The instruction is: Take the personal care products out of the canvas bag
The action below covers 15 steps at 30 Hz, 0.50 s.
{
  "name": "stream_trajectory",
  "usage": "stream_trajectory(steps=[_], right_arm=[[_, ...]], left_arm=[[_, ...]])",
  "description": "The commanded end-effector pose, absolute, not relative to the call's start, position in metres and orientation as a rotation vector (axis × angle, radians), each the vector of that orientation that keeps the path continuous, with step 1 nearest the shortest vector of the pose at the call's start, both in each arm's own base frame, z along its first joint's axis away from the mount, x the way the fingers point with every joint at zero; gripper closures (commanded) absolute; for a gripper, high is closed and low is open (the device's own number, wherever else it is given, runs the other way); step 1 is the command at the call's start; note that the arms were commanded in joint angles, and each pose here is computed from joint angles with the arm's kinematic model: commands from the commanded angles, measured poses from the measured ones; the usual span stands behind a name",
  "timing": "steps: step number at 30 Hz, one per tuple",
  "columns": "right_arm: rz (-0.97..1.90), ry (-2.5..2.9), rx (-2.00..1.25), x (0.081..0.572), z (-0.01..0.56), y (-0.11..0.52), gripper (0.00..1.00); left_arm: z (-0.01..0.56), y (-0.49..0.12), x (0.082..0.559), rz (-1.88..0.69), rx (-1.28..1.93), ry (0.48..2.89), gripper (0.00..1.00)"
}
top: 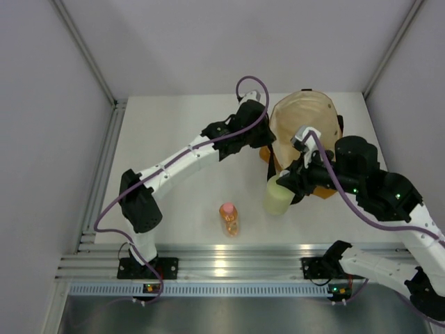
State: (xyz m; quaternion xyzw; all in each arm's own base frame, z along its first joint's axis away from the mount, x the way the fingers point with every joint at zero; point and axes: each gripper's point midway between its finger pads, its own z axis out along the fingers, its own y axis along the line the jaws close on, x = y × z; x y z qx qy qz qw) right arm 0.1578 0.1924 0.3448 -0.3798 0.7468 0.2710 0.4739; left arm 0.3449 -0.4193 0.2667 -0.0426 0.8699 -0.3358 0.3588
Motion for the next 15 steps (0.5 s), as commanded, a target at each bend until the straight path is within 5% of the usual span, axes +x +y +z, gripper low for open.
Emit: stream_trajectory(steps=[1,15], right_arm=[[0.773,1.431,-0.934,0.161,0.412,0.229,1.0],[0.738,1.311,-1.104,0.172,0.334,0.291,1.0]], left_arm=[[0.287,-0.427,0.35,-0.915,-0.088,2.19,1.0],[0.28,-0.429,0.355,-0.886,-0.058,2.192,1.0]])
